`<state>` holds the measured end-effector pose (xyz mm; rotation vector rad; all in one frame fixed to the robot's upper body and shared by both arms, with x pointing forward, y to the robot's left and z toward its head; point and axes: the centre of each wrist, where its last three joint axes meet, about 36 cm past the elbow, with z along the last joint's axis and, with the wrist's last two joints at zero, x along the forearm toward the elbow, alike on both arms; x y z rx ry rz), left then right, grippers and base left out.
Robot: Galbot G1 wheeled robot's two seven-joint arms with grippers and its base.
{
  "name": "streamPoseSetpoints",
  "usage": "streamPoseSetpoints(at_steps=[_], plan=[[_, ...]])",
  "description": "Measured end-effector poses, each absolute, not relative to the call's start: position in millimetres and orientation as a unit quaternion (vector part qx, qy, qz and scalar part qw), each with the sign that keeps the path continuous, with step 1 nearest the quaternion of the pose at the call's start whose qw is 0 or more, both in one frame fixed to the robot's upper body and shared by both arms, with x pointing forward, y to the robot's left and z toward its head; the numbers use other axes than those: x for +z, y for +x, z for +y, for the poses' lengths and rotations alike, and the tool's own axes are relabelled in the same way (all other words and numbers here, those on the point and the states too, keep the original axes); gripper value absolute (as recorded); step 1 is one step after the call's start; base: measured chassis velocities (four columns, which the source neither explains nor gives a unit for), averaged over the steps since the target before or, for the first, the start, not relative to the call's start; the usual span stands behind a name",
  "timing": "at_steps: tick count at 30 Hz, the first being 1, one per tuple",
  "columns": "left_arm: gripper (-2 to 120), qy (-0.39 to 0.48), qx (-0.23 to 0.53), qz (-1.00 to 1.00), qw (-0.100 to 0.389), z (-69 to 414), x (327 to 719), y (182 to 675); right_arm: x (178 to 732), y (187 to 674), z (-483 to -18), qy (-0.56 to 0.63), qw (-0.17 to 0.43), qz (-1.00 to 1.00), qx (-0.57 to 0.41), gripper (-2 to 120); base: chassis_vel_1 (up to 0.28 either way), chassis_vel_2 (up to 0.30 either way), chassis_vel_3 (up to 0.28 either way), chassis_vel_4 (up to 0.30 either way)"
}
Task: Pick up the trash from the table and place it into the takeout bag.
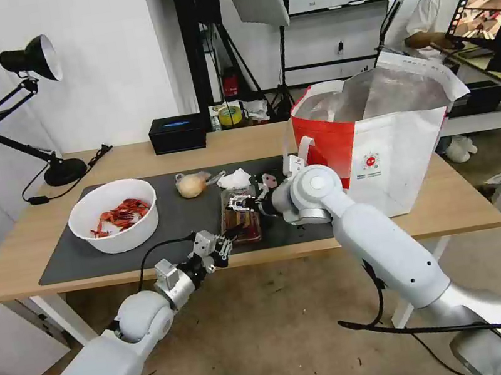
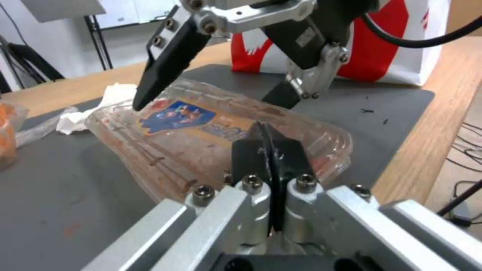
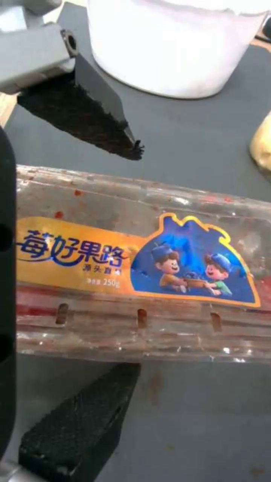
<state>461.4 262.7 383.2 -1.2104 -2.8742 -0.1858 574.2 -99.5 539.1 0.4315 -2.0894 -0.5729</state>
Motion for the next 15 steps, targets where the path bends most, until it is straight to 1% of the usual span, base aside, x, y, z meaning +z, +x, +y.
streamPoseSetpoints(at_steps=[5,6,7,8,11,12,15], plan=[[0,-0.393,-0.065,-0.917,0.008,263.5,381.5,461.6,537.4,574.5,-97.5,0.175,0.453,-0.843,-0.23,100,0.0,0.0,0.0,0.0],[0,-0.394,-0.066,-0.917,0.007,263.7,381.2,461.6,537.2,574.3,-97.0,0.175,0.454,-0.843,-0.229,99,0.0,0.0,0.0,0.0],[0,-0.394,-0.067,-0.916,0.007,264.0,381.0,461.6,537.1,574.2,-96.8,0.176,0.454,-0.843,-0.227,96,0.0,0.0,0.0,0.0],[0,-0.394,-0.067,-0.916,0.007,264.0,381.0,461.6,537.1,574.2,-96.8,0.176,0.454,-0.843,-0.227,96,0.0,0.0,0.0,0.0],[0,-0.396,-0.068,-0.916,0.005,264.7,381.7,462.3,536.3,574.1,-98.2,0.174,0.456,-0.843,-0.226,84,0.0,0.0,0.0,0.0],[0,-0.396,-0.068,-0.916,0.005,264.7,381.7,462.3,536.3,574.1,-98.2,0.174,0.456,-0.843,-0.226,84,0.0,0.0,0.0,0.0],[0,-0.397,-0.069,-0.915,0.004,265.6,382.2,462.7,535.2,574.2,-100.0,0.171,0.458,-0.843,-0.224,69,0.0,0.0,0.0,0.0]])
